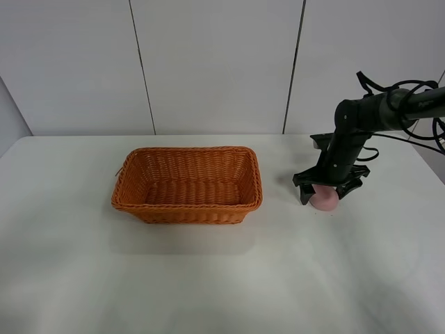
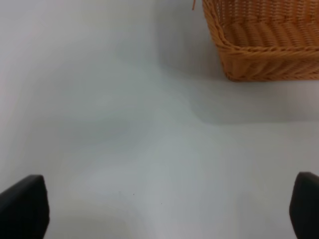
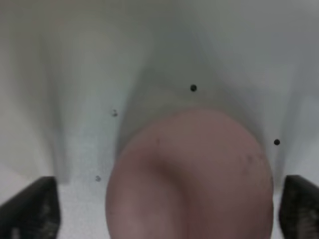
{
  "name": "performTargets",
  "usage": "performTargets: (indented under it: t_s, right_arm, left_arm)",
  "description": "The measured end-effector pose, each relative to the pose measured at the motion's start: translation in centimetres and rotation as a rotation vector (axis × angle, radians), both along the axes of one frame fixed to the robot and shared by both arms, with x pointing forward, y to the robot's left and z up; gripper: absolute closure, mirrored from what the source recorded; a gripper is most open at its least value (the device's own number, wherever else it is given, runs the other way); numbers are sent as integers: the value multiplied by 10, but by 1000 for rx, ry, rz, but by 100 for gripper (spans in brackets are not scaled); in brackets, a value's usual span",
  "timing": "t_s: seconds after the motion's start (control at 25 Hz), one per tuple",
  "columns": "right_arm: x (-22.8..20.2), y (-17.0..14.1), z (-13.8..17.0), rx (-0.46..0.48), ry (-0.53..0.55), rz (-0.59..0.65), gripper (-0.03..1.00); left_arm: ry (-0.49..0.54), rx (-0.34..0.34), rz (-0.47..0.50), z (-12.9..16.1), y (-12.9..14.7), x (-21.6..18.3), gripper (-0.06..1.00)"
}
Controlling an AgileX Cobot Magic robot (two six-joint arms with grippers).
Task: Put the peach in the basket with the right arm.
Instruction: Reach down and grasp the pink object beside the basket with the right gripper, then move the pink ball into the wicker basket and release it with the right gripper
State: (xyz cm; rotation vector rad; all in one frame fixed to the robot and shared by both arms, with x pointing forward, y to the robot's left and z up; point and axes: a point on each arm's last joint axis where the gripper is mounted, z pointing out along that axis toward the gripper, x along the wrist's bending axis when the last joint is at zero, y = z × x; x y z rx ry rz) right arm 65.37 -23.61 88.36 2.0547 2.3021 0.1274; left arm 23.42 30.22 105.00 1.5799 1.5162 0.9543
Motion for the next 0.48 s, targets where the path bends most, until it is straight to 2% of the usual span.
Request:
performTargets:
  t_s: [0.04,0.16,0.24,0.48]
  right_arm:
    - [0,0,0,-3,1,2,45]
    - [-1,-2,0,-19,10,13,80]
    - [0,-2,3,-29,8,20,94]
    - [3,-3,25,-39,-13,27,97]
  left_arm:
    - [0,0,0,0,0,0,-5]
    - [0,0,0,0,0,0,-5]
    - [0,0,0,0,0,0,-5]
    - [0,0,0,0,0,0,-5]
